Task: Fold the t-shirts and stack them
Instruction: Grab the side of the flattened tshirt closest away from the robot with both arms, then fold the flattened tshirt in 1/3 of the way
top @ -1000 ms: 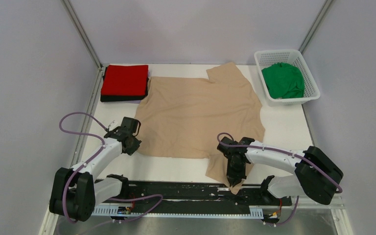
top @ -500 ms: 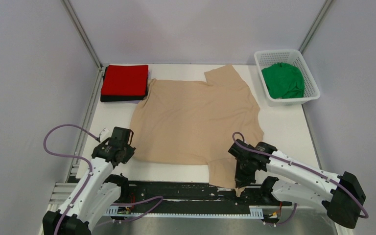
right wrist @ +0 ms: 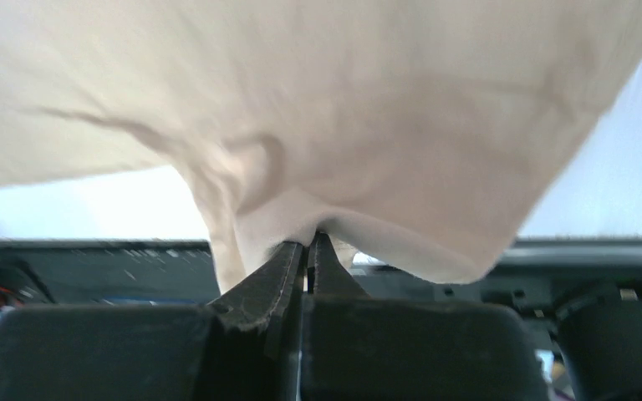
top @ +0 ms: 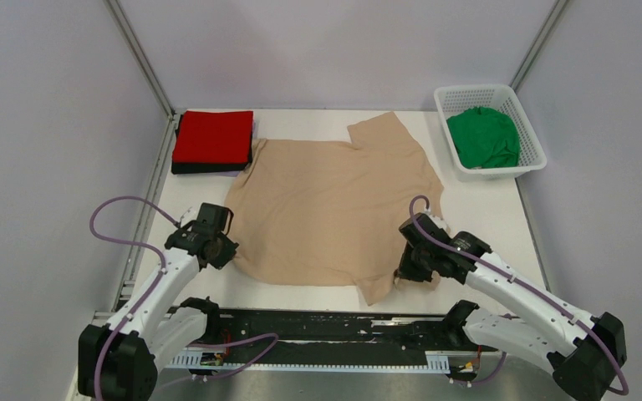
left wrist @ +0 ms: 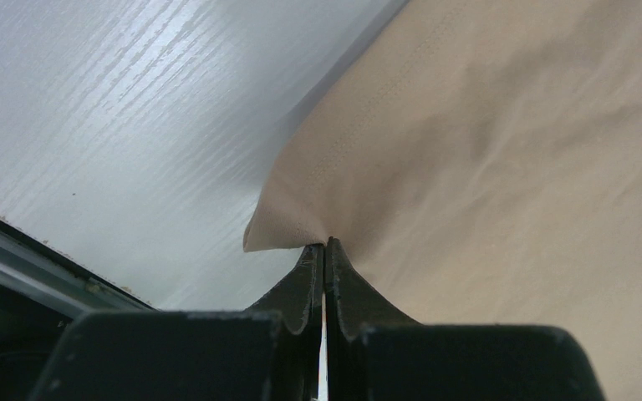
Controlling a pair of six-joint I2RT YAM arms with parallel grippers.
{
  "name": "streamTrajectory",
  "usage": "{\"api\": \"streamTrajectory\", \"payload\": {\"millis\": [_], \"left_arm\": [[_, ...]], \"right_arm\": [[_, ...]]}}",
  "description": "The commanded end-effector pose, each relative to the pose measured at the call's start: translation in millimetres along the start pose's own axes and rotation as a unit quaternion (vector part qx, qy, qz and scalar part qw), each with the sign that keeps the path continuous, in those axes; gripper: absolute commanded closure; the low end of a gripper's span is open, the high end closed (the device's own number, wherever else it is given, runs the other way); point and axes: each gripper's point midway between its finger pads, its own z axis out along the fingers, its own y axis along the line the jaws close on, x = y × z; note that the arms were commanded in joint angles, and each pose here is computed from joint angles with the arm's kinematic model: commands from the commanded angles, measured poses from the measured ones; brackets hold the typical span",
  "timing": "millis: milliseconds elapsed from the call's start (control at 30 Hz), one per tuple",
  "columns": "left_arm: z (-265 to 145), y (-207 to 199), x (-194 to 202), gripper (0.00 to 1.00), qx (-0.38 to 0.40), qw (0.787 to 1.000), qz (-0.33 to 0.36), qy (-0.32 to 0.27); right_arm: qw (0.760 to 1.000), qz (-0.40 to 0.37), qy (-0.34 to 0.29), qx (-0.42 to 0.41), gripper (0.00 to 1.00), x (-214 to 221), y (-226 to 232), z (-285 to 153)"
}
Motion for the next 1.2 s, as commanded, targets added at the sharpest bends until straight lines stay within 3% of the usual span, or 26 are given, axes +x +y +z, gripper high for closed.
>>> {"api": "streamTrajectory", "payload": {"millis": [0,367,733,1000,1067,1133,1167], "left_arm": [[-2,-59,-32,1.0,0.067,0.997,0.004,-0.029],[16,-111,-78,1.0,0.049,0.997,0.021,-0.05],[46,-145,-112,1.0,0.045,0.997,0.034,-0.051],[76,-153,-123,0.99,0.017,0.999,0.03,-0.038],[83,-160,-127,0.92,0.022,0.999,0.029,-0.033],[88,-171,-134,0.74,0.027,0.999,0.028,-0.035],[91,-173,-136,0.56,0.027,0.999,0.031,-0.034]], "right_arm": [[0.989,-0.011,-0.128,-0.07,1.0,-79,41,-21],[0.971,-0.023,-0.227,-0.07,1.0,-195,47,-32],[0.969,-0.015,-0.24,-0.06,1.0,-263,37,-12],[0.979,-0.002,-0.196,-0.058,1.0,-303,33,29],[0.981,0.004,-0.186,-0.056,0.99,-316,36,44],[0.984,0.009,-0.172,-0.051,0.94,-333,38,65],[0.984,0.013,-0.171,-0.049,0.88,-344,40,72]]}}
